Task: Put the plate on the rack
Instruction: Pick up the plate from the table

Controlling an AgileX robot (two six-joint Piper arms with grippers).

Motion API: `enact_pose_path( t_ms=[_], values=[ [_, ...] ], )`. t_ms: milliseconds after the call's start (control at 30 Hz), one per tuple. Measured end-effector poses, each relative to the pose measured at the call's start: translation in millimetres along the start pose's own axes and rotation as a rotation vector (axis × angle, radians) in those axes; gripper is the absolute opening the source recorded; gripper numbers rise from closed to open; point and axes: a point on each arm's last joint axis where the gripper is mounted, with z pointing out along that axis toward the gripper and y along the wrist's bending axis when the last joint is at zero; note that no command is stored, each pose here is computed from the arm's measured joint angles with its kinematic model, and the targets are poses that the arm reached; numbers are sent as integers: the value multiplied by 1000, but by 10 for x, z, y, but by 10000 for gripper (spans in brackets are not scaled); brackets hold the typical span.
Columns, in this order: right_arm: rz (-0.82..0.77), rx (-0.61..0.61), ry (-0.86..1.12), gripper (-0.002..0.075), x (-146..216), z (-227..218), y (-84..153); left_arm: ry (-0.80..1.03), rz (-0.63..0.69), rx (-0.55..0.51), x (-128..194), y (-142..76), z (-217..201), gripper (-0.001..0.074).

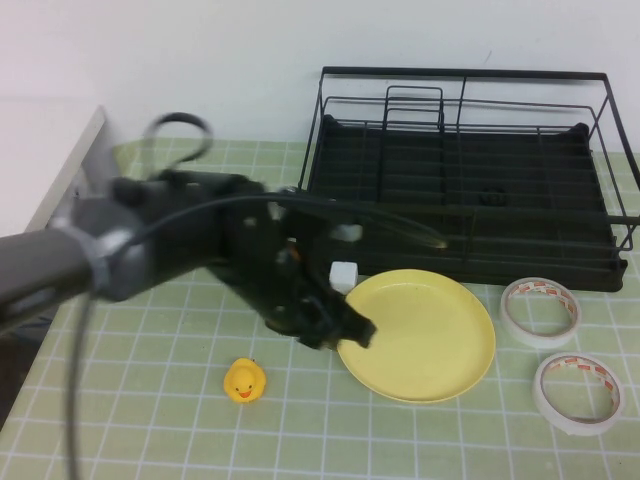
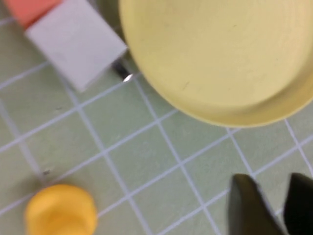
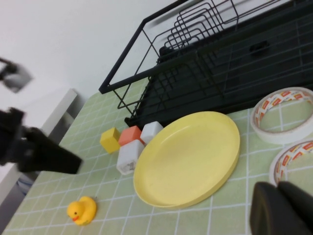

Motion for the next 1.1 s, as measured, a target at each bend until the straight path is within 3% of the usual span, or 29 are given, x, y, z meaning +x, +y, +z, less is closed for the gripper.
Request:
enact_pose_path(
  t_ms=[167,233,467,867,967,1100],
  values=[
    [-15,-5,-2,10,-2,0,4,116,-95,6,-100,-19,398,343],
    [-14,-7,-3,10,-3,0,6,156,-132,-6,-111,5,564,379],
    [-16,-7,-3,10,-3,0,7,198,-206,-75,-162,118,949,376],
    [-35,-13,-2,10,-2,0,12,150,-359,-107,-226,196,1309,370],
    [-43,-21,5,10,5,0,19,135,-370,-109,-248,199,1312,325],
    [-45,-27,4,10,4,0,25,123,-378,-114,-254,206,1320,207]
  ],
)
